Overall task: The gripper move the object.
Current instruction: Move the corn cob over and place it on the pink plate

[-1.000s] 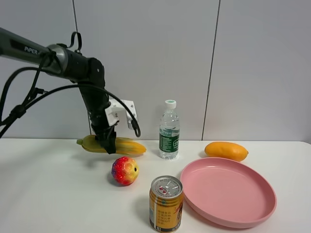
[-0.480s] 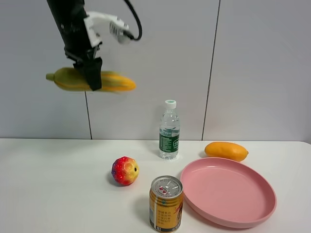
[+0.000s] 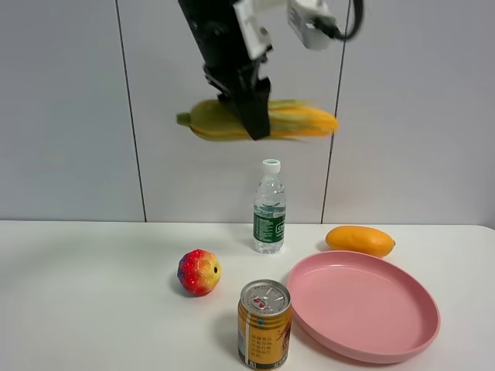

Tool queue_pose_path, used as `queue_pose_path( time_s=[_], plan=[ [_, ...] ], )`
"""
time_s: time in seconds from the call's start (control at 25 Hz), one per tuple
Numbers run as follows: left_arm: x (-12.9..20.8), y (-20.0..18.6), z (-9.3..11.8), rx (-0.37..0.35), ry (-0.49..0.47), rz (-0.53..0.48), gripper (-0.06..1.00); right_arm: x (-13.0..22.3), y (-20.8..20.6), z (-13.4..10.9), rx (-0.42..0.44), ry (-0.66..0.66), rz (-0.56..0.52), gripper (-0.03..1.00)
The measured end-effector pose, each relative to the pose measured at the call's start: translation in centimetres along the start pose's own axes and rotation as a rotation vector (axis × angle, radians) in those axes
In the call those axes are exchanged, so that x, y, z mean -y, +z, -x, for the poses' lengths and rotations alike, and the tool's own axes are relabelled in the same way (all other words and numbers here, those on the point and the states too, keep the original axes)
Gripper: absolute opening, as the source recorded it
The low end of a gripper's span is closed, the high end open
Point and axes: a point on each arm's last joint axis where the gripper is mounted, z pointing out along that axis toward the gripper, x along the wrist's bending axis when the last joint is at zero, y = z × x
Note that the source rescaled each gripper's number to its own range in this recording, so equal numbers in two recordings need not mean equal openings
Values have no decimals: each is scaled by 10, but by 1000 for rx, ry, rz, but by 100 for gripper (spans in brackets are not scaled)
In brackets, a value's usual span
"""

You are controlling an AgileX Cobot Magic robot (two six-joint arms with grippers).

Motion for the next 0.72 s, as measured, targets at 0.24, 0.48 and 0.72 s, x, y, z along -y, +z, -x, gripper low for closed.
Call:
queue_pose_path(
  time_s=[0.24,0.48,0.72],
  plan=[
    [-9,94,39,113,57,-31,1,0,0,0,0,0,0,100],
    [-7,147,62,137,98,-32,1,0,0,0,0,0,0,100],
    [1,172,72,174,92,-44,1,0,0,0,0,0,0,100]
  ],
)
